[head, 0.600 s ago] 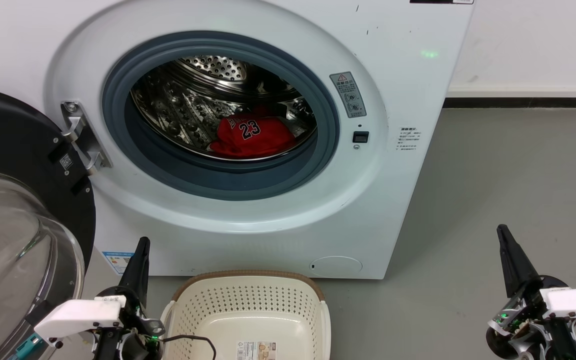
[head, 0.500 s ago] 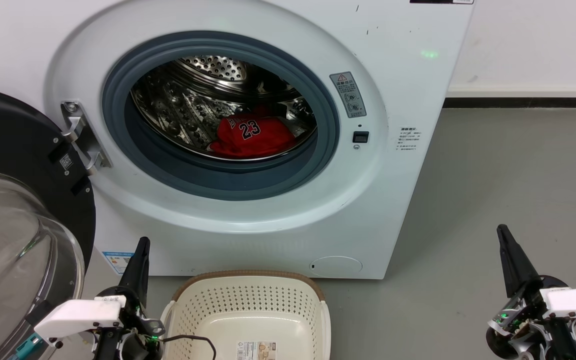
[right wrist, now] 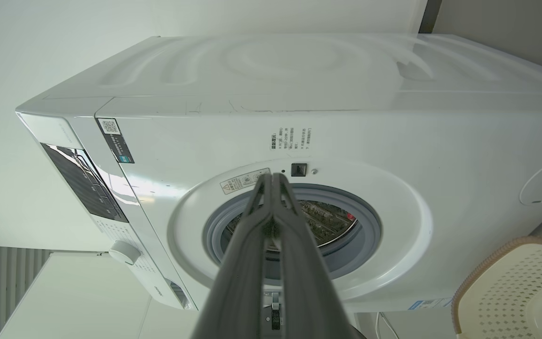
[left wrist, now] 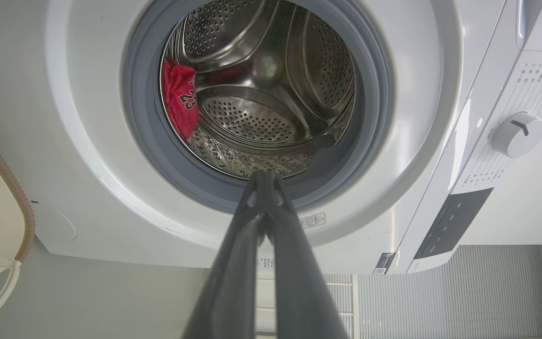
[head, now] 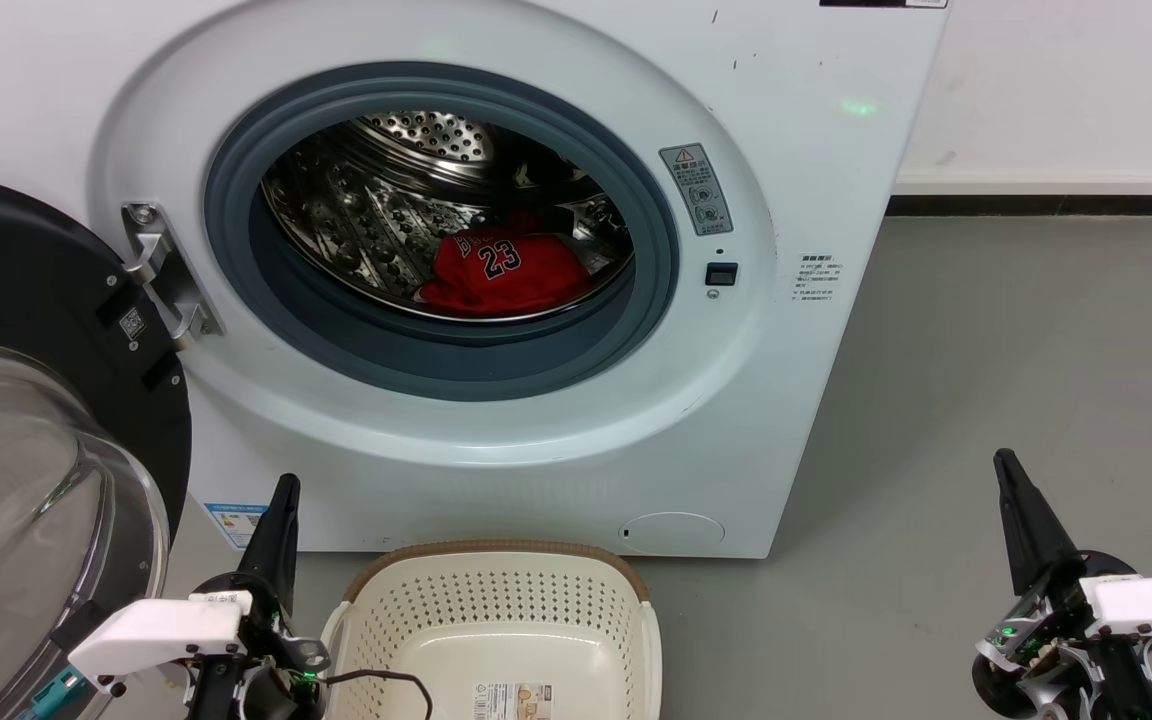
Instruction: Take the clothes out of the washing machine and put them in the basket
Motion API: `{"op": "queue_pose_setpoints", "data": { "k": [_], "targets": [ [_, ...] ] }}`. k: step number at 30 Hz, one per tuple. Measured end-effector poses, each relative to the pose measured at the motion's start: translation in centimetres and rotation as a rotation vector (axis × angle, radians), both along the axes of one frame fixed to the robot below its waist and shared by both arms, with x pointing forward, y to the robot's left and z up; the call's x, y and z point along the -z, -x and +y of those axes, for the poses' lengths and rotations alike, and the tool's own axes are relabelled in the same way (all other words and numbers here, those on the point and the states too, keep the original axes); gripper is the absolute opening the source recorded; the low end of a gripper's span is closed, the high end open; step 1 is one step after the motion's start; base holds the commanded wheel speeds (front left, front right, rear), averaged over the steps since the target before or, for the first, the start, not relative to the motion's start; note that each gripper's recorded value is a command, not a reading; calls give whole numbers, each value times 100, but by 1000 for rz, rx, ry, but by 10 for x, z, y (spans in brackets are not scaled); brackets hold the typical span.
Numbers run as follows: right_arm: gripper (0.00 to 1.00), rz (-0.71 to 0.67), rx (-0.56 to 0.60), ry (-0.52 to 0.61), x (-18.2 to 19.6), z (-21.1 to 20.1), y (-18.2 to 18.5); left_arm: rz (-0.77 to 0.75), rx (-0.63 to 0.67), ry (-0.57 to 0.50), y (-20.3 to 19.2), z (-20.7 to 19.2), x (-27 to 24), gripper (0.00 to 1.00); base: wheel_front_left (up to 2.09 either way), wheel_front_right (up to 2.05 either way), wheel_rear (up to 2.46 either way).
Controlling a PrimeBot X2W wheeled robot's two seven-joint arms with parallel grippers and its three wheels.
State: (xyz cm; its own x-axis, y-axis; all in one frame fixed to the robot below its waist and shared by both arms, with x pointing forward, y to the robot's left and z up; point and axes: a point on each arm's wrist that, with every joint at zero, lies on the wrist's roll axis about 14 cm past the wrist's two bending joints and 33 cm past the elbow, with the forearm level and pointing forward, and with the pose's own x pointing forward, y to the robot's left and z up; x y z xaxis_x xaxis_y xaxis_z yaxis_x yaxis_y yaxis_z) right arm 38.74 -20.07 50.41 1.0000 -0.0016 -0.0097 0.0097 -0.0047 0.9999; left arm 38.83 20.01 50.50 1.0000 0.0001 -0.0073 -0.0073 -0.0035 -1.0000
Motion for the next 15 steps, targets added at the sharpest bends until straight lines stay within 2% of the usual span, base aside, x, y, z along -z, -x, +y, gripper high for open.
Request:
{"op": "queue_pose_setpoints", "data": {
  "k": [4, 5, 9, 15],
  "targets": [
    [0, 0, 0, 0, 0, 0, 0, 0, 0, 0, 0, 0, 0, 0, 0, 0, 0],
    [100, 0, 0, 0, 0, 0, 0, 0, 0, 0, 0, 0, 0, 100, 0, 0, 0],
    [100, 47, 7, -3, 16, -1, 8, 48, 0, 4, 7, -2, 16, 100, 0, 0, 0],
    [100, 41, 22, 20, 14, -1, 8, 44, 6, -29, 5, -9, 14, 100, 0, 0, 0]
  ]
}}
